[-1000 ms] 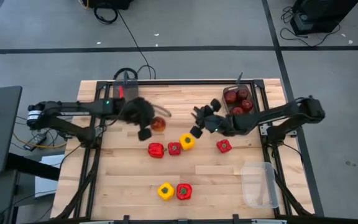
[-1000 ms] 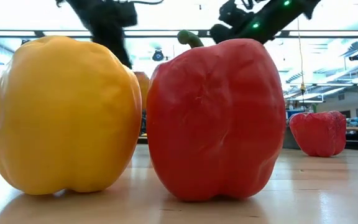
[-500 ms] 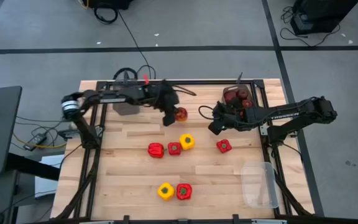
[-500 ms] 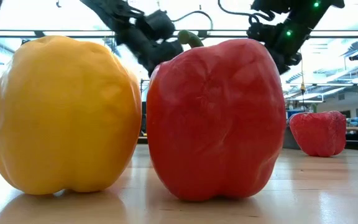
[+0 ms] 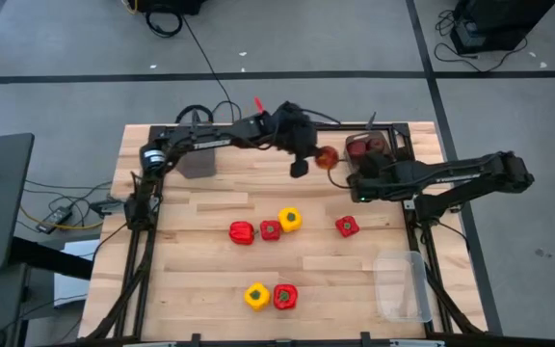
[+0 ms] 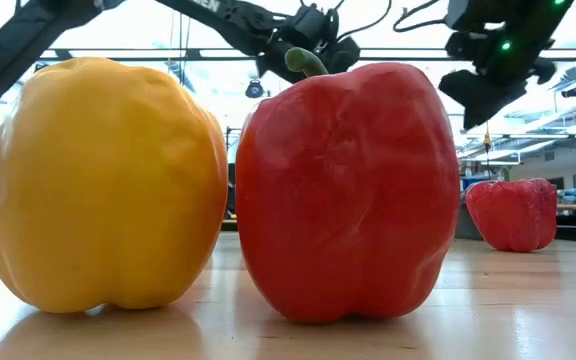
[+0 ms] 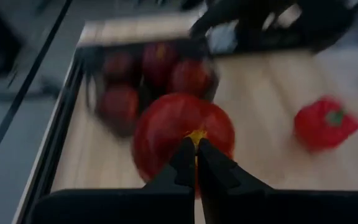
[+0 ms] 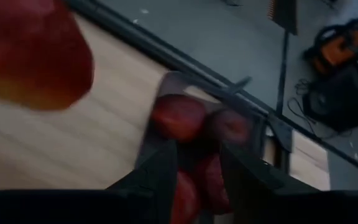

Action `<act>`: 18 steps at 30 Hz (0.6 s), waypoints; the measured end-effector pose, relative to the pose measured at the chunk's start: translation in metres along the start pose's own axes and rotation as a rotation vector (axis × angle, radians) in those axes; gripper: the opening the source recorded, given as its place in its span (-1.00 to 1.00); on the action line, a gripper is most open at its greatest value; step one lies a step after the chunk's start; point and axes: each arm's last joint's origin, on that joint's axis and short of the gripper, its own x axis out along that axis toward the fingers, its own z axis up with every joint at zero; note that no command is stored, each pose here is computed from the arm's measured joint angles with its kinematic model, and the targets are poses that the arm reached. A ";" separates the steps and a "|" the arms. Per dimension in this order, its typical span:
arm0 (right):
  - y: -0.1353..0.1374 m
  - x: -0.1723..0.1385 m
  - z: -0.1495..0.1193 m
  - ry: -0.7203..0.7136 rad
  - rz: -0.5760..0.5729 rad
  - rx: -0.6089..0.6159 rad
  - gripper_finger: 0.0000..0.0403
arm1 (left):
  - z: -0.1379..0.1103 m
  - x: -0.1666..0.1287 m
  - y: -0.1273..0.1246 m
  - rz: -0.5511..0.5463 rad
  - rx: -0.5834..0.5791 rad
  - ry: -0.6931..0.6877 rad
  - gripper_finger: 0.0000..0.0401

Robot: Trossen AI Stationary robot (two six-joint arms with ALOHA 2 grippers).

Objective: Sort produce into baskets
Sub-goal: Put the apple into the right dark gray bin

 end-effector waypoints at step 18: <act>-0.036 -0.014 0.000 -0.055 0.014 0.161 -0.34 | -0.012 0.073 0.026 -0.008 -0.018 -0.548 -0.97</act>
